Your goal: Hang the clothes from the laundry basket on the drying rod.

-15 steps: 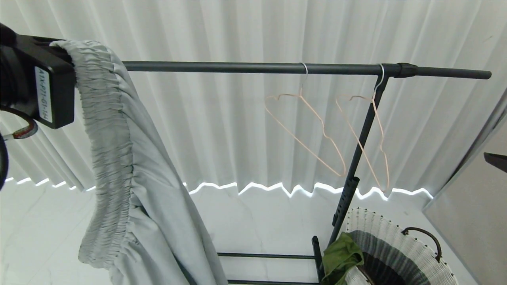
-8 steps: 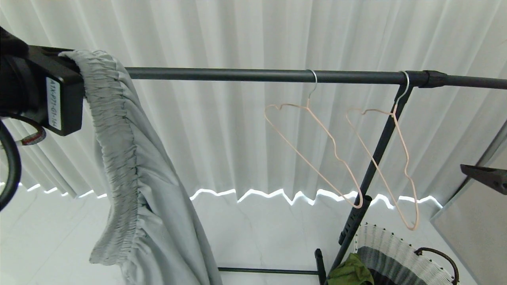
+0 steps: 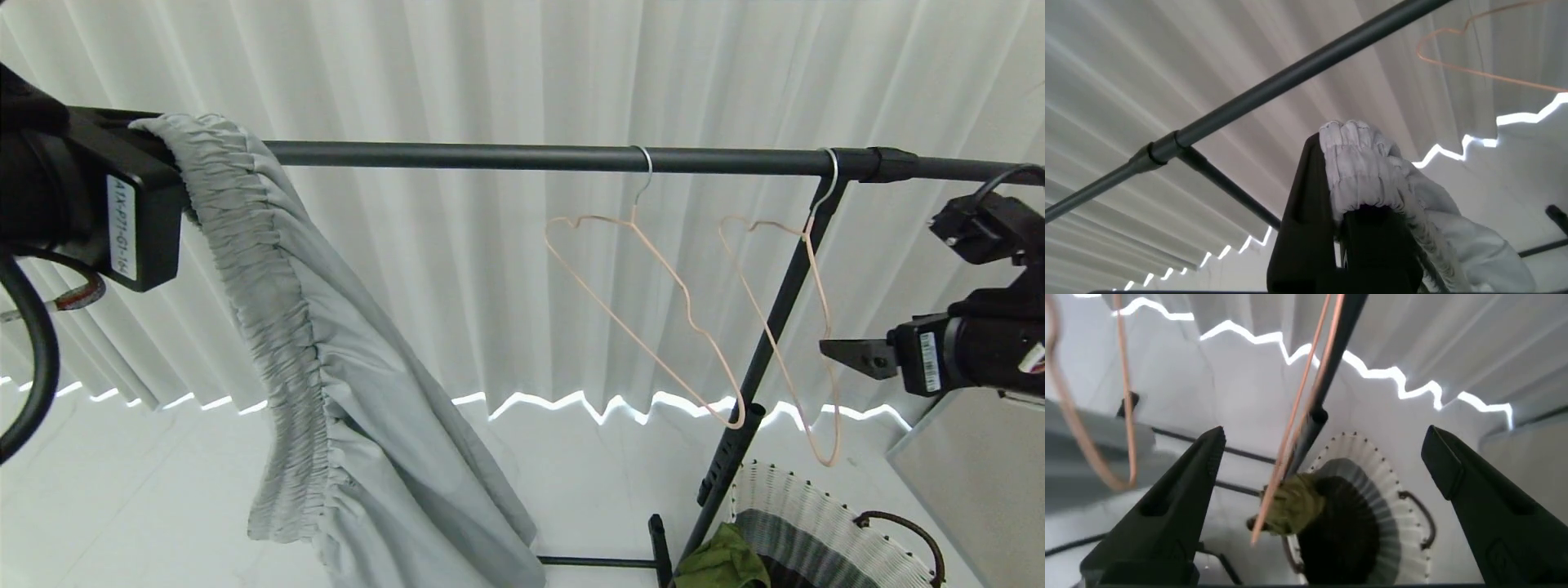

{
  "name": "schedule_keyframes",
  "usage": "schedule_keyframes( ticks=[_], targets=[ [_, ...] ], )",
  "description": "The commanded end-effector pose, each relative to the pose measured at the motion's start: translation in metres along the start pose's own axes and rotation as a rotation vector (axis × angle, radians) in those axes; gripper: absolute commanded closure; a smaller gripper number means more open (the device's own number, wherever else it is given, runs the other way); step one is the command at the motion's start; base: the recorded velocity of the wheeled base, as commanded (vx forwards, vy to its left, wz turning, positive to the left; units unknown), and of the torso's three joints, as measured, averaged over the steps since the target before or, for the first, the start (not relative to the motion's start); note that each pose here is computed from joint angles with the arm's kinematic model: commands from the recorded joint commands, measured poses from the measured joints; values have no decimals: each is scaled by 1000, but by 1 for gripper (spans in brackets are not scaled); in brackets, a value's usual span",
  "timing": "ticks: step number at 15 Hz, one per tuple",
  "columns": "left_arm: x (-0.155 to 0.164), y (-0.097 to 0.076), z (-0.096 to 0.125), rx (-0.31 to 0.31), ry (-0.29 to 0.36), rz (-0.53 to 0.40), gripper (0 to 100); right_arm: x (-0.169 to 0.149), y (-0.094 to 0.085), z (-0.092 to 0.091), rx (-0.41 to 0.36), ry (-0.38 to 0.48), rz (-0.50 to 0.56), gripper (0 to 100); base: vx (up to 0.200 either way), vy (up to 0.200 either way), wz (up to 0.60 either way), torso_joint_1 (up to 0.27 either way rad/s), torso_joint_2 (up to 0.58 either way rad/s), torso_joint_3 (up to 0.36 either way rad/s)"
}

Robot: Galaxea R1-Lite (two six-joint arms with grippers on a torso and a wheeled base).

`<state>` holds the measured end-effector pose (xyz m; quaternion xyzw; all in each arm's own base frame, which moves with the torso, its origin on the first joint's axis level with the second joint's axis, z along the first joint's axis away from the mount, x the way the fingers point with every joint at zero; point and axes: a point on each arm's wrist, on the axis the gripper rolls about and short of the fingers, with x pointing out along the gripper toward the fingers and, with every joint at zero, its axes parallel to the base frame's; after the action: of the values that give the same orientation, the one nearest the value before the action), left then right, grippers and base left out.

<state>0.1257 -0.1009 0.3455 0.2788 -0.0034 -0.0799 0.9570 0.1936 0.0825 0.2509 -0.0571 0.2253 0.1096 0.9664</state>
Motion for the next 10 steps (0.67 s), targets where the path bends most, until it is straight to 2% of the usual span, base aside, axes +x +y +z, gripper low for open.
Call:
schedule_keyframes(
  ticks=[1,3,7,10],
  targets=[
    [1,-2,-1,0,-1,2,100,37,8,-1,49,67,-16,0,0,0,0,0,0,0],
    [2,-3,-3,4,2,0,100,50,10,-1,127,92,-30,0,0,0,0,0,0,0],
    [2,-3,-4,2,0,1,100,68,12,-2,226,116,-75,0,0,0,0,0,0,0],
    [2,-4,-5,5,4,-1,100,76,14,6,261,107,-76,0,0,0,0,0,0,0]
  ],
)
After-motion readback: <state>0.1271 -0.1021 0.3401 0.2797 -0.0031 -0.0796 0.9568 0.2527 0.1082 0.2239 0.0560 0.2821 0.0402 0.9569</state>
